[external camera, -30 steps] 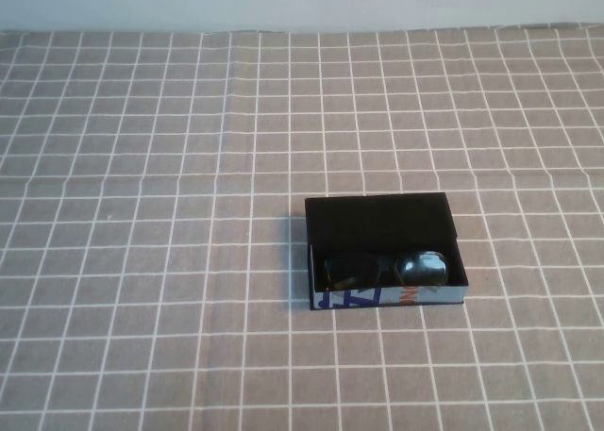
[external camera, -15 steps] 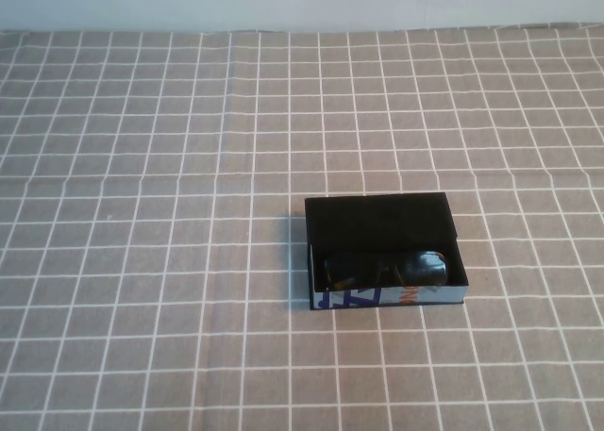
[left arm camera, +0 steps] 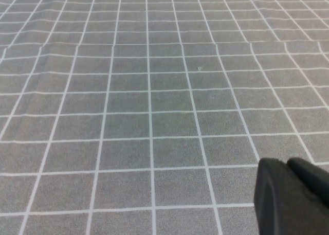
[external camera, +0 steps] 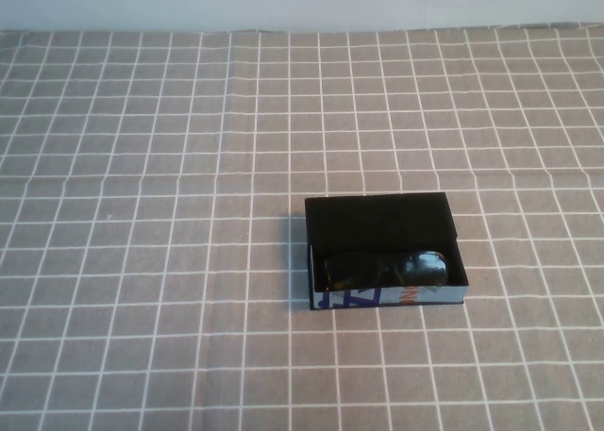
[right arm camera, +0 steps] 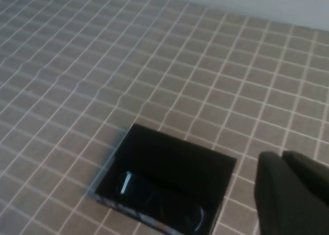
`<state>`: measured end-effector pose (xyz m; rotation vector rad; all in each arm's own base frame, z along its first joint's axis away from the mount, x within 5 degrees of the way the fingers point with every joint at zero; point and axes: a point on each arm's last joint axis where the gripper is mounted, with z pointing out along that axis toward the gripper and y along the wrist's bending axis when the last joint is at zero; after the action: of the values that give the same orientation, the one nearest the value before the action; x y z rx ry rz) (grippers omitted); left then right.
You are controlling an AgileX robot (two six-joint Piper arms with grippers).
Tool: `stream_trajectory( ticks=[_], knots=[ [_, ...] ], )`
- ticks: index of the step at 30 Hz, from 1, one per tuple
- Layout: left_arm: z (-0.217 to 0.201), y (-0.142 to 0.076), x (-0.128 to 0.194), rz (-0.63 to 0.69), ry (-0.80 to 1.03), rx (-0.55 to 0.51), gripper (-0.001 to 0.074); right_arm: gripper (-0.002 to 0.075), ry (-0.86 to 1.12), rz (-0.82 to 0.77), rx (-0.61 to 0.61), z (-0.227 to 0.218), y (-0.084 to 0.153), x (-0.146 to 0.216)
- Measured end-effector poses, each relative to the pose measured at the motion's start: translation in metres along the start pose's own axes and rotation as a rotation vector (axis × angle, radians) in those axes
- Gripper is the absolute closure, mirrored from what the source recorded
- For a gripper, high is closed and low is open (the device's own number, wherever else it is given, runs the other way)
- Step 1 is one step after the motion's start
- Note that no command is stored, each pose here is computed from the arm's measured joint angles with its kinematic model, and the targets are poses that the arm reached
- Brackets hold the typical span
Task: Take glasses out of glasses case
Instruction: Pick up the glasses from the glasses case
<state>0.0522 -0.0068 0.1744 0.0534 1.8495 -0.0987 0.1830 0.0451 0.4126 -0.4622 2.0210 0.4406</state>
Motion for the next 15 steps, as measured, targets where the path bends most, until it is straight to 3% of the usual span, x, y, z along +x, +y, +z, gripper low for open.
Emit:
stream_trajectory(
  ticks=[8,15],
  knots=[
    [0.0,0.0,0.0,0.0,0.0,0.0,0.074,0.0743,0.201,-0.144,-0.193,0.067,0.008,-0.026],
    [0.0,0.0,0.0,0.0,0.0,0.0,0.074,0.0718,0.373,-0.324,-0.281,0.138,0.035,-0.021]
  ],
)
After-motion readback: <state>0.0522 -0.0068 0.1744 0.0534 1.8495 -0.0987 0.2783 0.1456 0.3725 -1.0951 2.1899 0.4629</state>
